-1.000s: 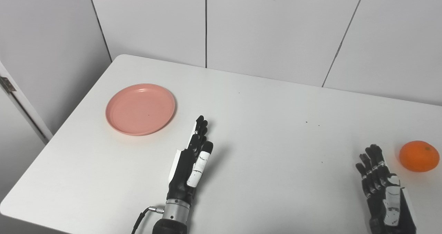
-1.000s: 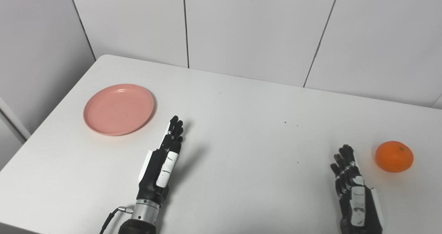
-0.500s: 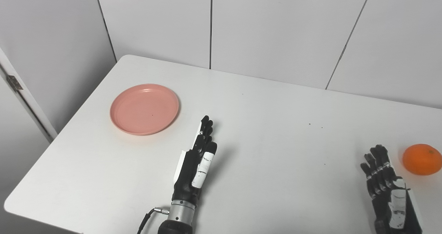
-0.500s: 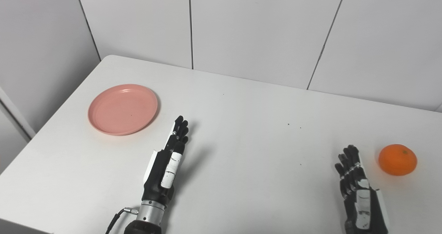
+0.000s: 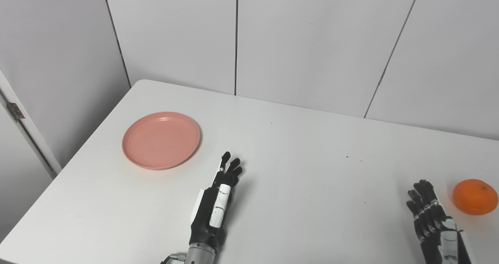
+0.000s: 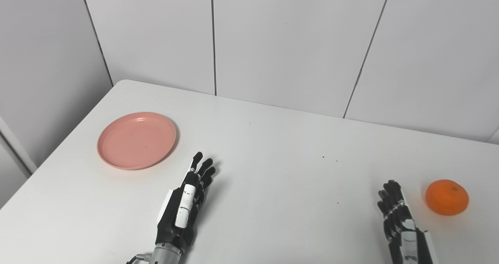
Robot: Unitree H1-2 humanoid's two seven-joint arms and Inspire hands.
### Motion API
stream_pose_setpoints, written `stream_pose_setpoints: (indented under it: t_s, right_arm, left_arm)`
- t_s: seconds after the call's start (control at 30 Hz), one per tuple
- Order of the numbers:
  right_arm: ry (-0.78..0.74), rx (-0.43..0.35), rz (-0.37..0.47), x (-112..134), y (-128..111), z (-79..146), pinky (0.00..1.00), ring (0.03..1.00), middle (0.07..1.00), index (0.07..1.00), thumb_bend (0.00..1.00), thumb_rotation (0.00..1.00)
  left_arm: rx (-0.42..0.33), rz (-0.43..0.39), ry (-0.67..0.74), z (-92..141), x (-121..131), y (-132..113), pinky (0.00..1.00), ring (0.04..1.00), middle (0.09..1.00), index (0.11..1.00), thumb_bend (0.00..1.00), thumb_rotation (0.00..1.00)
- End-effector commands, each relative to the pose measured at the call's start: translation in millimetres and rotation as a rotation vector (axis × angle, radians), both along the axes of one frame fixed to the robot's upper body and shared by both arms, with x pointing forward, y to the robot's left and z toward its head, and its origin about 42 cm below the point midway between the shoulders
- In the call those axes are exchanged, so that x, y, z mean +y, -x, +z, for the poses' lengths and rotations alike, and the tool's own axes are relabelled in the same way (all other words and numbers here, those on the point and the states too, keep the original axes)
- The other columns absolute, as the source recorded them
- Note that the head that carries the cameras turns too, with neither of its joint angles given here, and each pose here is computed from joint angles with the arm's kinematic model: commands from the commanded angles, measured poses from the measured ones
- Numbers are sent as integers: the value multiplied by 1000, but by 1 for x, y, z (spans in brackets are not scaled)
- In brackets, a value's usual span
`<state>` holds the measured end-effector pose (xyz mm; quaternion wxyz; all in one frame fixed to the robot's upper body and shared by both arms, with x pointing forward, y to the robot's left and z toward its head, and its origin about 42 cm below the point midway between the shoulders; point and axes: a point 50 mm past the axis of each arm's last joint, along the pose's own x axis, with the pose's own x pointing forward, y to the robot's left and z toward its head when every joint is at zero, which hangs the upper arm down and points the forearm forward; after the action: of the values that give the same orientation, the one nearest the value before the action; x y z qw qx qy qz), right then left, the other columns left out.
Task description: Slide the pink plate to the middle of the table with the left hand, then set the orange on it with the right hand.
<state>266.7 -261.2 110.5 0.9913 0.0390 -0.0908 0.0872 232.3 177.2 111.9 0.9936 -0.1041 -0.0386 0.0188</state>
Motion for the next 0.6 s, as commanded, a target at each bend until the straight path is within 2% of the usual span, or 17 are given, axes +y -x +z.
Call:
stream_pose_setpoints:
  t_s: [0.0,0.1,0.43,0.57]
  right_arm:
    - [-22,135,-13,4,23,-45,1000,963,961,947,850,1000]
    - [-20,134,-7,7,23,-45,1000,961,958,942,857,1000]
    - [-18,131,-1,9,24,-45,1000,958,956,937,873,1000]
    - [-19,134,2,10,25,-45,1000,960,955,937,871,1000]
  left_arm:
    - [26,11,-2,-1,13,10,988,953,958,990,854,936]
    - [-1,0,3,11,21,2,994,964,971,999,861,972]
    - [-126,-10,2,61,39,-22,931,931,946,977,901,963]
    - [-177,-54,-4,90,49,-35,956,936,948,987,924,966]
